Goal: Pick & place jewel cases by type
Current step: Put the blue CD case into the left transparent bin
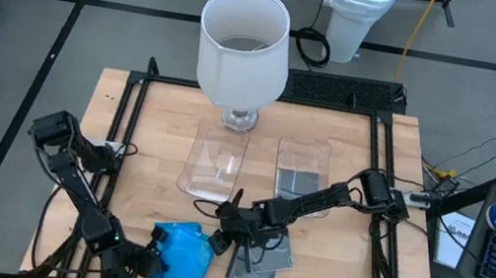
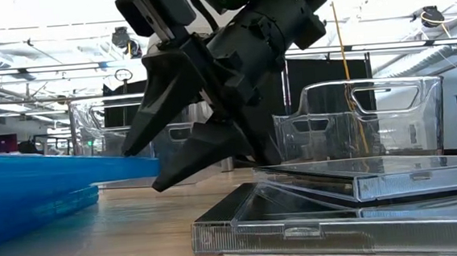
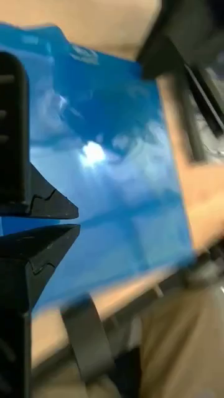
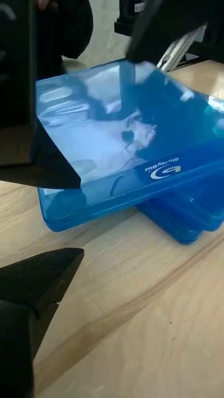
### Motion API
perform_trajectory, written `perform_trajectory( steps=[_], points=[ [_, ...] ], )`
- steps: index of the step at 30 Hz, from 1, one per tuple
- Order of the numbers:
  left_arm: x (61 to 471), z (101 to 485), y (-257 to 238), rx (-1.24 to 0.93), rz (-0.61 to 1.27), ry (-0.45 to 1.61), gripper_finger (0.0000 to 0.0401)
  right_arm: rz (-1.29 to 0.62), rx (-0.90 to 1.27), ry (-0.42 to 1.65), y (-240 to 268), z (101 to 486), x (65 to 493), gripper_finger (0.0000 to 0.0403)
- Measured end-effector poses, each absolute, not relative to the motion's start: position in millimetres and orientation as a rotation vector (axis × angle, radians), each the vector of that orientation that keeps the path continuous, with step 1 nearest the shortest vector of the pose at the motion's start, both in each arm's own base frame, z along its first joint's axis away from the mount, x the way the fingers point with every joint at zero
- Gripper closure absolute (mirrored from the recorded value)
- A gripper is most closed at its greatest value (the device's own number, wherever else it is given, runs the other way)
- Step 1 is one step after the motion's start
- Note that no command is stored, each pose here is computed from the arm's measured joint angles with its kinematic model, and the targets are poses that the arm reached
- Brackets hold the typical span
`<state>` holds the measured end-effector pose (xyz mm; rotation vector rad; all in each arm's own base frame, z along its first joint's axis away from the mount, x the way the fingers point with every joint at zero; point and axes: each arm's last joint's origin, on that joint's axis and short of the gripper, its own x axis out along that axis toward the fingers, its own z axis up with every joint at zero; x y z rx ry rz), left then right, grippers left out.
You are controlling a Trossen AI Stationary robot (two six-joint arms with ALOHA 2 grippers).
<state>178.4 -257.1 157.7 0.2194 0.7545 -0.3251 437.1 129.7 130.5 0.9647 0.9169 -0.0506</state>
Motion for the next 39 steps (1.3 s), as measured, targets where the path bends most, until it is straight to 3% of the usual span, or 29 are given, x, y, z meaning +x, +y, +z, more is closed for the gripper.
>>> perform_trajectory(
  steps=[6,17,32,39],
  points=[
    [170.8,157.0,-263.6,0.185,-0.300,0.769,0.0366,-0.045,0.957,0.915,129.8,130.7,437.3,0.0247],
    [182.8,114.2,-266.0,0.171,-0.170,0.826,0.0366,0.011,0.963,0.911,131.2,132.8,438.8,0.0247],
    [184.7,108.3,-262.1,0.164,-0.139,0.838,0.0366,0.125,0.947,0.957,138.3,133.1,436.7,0.0248],
    [187.0,107.9,-260.0,0.169,-0.134,0.841,0.0366,0.179,0.926,0.938,139.4,135.1,438.0,0.0282]
  ],
)
